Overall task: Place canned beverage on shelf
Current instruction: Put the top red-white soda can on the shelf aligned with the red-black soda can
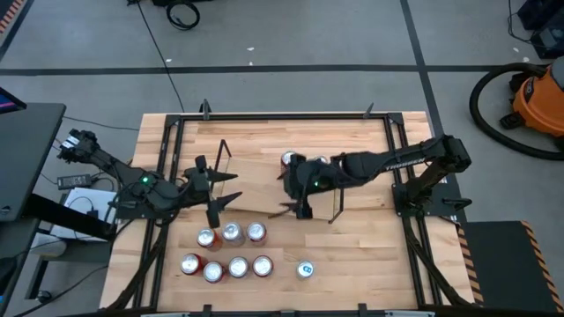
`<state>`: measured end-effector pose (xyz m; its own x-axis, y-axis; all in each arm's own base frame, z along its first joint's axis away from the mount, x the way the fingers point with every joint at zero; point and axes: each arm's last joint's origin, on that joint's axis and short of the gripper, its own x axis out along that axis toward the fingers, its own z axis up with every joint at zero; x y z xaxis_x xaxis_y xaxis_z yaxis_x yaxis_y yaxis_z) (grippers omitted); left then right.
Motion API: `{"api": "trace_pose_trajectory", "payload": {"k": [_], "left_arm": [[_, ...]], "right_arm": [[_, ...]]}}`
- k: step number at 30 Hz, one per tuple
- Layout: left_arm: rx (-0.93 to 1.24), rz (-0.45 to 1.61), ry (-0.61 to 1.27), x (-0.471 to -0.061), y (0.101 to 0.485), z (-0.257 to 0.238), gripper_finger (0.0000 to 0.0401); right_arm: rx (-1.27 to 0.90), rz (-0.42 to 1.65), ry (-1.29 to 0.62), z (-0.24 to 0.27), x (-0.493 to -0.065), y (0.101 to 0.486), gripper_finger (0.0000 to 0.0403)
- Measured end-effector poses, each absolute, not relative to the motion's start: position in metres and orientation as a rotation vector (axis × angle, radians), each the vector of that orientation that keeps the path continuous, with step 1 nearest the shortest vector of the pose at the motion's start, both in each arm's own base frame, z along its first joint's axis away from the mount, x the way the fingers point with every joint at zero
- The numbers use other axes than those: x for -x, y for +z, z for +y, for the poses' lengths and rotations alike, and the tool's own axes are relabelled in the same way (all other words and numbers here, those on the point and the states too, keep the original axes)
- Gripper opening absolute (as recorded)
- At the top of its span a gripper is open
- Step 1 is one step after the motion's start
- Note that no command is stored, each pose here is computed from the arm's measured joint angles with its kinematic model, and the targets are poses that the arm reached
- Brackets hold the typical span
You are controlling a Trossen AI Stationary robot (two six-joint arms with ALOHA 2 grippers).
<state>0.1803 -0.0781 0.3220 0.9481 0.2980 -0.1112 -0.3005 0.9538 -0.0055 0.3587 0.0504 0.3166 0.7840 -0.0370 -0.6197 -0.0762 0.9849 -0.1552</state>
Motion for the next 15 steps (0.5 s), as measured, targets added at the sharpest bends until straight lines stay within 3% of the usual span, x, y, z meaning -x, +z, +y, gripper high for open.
{"api": "trace_pose_trajectory", "payload": {"k": [8, 15], "left_arm": [[0.021, 0.105, 0.338, -0.183, 0.323, -0.072, 0.0244], [0.077, 0.106, 0.302, -0.185, 0.321, -0.074, 0.0244]], "right_arm": [[0.200, 0.630, 0.126, 0.095, -0.376, 0.300, 0.0368], [0.268, 0.743, 0.130, 0.113, -0.389, 0.306, 0.0368]]}}
